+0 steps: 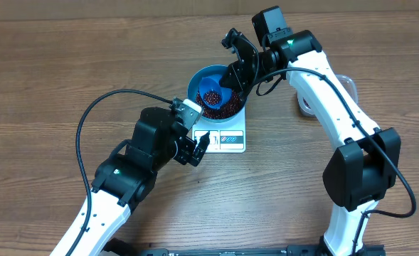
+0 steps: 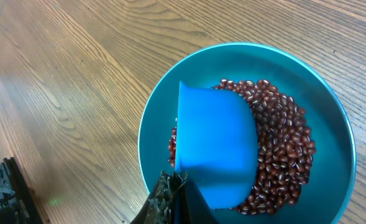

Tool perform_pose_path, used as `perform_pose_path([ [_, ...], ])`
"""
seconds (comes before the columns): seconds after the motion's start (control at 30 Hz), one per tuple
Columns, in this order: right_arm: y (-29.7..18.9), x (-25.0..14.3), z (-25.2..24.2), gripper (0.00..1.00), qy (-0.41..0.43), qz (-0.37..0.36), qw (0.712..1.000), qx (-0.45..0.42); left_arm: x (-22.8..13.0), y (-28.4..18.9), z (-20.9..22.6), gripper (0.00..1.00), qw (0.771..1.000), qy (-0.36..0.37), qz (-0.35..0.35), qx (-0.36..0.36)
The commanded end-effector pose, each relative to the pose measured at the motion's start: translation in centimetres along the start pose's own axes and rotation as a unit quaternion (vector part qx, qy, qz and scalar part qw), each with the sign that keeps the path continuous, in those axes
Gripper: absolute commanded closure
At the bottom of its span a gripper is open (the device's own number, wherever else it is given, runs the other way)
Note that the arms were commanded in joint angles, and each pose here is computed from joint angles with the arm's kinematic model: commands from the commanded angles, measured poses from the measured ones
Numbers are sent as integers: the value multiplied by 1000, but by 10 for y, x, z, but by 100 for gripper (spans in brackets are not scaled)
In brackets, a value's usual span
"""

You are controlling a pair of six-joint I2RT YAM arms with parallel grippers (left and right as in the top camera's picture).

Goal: Scoop item into bowl and weigh 150g on scale
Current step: 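Hold the partly filled scoop above the bowl, tipping beans out slowly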

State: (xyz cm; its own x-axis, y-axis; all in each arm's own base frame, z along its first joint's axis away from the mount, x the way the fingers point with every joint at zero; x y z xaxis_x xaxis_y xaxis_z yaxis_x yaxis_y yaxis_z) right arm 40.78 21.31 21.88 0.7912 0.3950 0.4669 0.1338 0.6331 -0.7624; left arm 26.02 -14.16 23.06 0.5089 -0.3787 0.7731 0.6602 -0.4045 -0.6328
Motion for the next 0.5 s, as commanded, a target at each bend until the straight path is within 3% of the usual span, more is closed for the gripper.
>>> perform_pose_path([
  [0.0,-14,11,-1,96,-9,-23,1000,-6,0,1,2,0,1000,9,0,5],
  [0.47,-24,12,-11,96,-29,-28,998,-49,0,1,2,0,1000,9,-1,4],
])
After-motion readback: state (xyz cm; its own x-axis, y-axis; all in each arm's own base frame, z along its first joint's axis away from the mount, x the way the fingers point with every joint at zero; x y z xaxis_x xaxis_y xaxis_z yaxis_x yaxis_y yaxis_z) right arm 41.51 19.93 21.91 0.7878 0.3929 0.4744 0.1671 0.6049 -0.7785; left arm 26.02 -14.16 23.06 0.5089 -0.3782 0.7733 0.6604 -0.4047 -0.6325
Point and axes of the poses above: each gripper's point midway between its finger pads, its own y axis out along the fingers, its own z axis along the line the jaws close on, x = y × z, the point moved 6 cm from there along -y, back along the fingers, and after that the axes turned 1 degree about y, right-handed, at the moved point
